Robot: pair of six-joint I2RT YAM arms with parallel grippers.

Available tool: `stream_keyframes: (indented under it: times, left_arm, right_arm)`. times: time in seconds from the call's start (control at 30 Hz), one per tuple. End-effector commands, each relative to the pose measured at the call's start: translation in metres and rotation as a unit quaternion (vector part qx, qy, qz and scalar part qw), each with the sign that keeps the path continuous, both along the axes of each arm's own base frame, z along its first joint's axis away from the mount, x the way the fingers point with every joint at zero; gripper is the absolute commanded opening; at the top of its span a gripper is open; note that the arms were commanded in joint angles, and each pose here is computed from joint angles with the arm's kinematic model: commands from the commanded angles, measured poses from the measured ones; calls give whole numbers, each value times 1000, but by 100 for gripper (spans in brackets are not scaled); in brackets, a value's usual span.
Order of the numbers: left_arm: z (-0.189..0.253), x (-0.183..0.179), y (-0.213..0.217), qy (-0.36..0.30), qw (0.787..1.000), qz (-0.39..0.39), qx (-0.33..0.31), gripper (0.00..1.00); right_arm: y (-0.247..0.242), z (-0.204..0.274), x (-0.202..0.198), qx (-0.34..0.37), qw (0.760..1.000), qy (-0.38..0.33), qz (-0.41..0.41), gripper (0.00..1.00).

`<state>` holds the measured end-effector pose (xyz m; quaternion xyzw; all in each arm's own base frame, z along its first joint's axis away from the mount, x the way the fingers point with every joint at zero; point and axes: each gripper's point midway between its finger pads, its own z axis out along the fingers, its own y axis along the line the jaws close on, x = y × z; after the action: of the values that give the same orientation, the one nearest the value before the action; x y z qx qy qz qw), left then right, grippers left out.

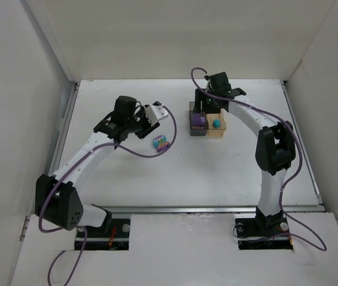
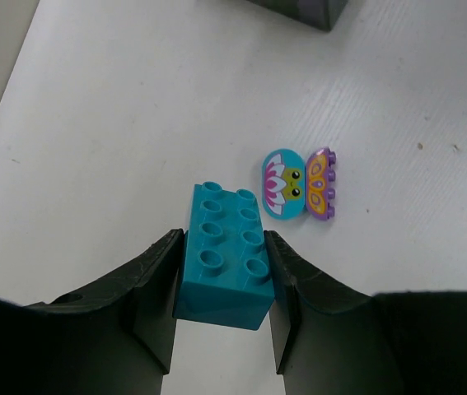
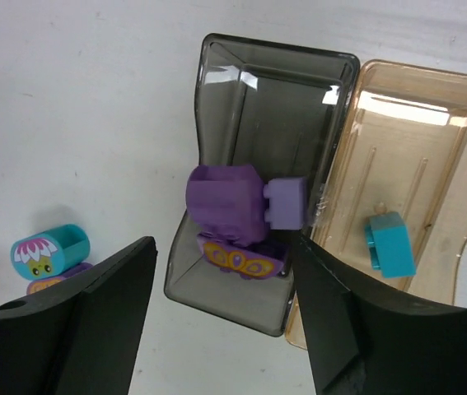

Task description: Sort the legos into containers by color

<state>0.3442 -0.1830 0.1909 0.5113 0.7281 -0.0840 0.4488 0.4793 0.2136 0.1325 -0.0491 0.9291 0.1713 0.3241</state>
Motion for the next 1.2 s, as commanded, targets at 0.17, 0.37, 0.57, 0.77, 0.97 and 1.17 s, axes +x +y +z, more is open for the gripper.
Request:
stream_keyframes:
  times: [0.17,0.37,0.57,0.77,0.97,1.17]
  left_arm:
    - [52,49,-39,-5,996,4,-88,0]
    - [58,78,-115,13,992,-42,-116,0]
    - [61,106,-211,25,979,-77,-185,0]
    - [23,129,-276,12,976,-74,-205,0]
    - [-18,136,-291,21,978,-48,-200,0]
    - [-32,121,-295,48,980,-74,-176,76]
  right_arm:
    - [-15,94,32,26,994,-109,-1,77]
    - [-64,157,26,50,982,-174,-48,77]
    - [-150,128,16,33,979,-146,-138,77]
    - [-171,117,-1,11,975,-139,-170,77]
    - [-173,128,-11,6,974,-147,-171,77]
    - [-172,129,-19,1,976,-144,-162,77]
